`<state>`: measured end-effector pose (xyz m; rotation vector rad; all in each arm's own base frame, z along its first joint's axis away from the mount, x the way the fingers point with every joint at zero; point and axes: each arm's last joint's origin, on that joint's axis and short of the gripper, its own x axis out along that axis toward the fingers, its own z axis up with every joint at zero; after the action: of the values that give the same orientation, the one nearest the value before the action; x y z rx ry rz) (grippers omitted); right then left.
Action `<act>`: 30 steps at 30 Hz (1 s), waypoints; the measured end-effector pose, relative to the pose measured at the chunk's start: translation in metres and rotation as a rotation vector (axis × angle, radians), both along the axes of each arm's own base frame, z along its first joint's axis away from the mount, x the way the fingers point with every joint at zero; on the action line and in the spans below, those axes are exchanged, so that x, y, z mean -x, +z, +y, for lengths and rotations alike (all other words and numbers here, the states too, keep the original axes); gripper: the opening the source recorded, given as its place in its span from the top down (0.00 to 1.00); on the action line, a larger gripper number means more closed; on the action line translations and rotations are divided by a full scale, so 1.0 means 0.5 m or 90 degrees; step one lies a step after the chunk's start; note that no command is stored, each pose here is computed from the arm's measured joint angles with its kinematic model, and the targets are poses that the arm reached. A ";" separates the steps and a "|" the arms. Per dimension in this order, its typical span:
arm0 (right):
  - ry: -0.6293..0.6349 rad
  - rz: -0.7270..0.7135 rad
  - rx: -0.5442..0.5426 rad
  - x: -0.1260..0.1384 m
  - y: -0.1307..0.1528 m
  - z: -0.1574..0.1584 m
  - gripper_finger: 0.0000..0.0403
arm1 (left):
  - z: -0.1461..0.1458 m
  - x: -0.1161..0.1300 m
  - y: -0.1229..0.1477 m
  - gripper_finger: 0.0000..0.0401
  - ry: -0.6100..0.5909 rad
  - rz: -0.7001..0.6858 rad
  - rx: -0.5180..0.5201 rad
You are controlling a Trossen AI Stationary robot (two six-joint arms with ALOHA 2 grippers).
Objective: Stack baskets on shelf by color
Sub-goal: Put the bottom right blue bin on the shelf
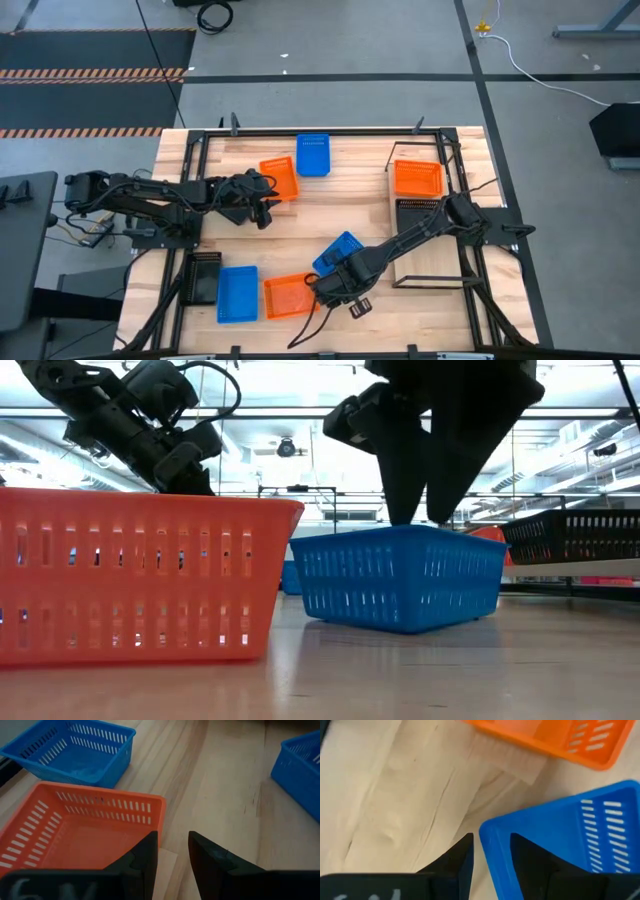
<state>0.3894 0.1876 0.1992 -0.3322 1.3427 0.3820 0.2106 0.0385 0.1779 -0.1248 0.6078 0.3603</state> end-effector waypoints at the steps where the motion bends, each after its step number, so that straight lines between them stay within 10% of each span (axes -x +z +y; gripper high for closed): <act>1: -0.001 0.004 0.002 0.001 -0.001 -0.001 0.67 | 0.000 0.000 0.000 0.71 0.002 -0.001 0.002; 30: -0.086 0.053 0.051 0.003 -0.019 -0.051 0.98 | 0.000 0.000 -0.001 0.71 0.000 0.002 0.001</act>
<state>0.3878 0.1620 0.1897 -0.2924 1.4551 0.2316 0.2104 0.0385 0.1776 -0.1252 0.6114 0.3605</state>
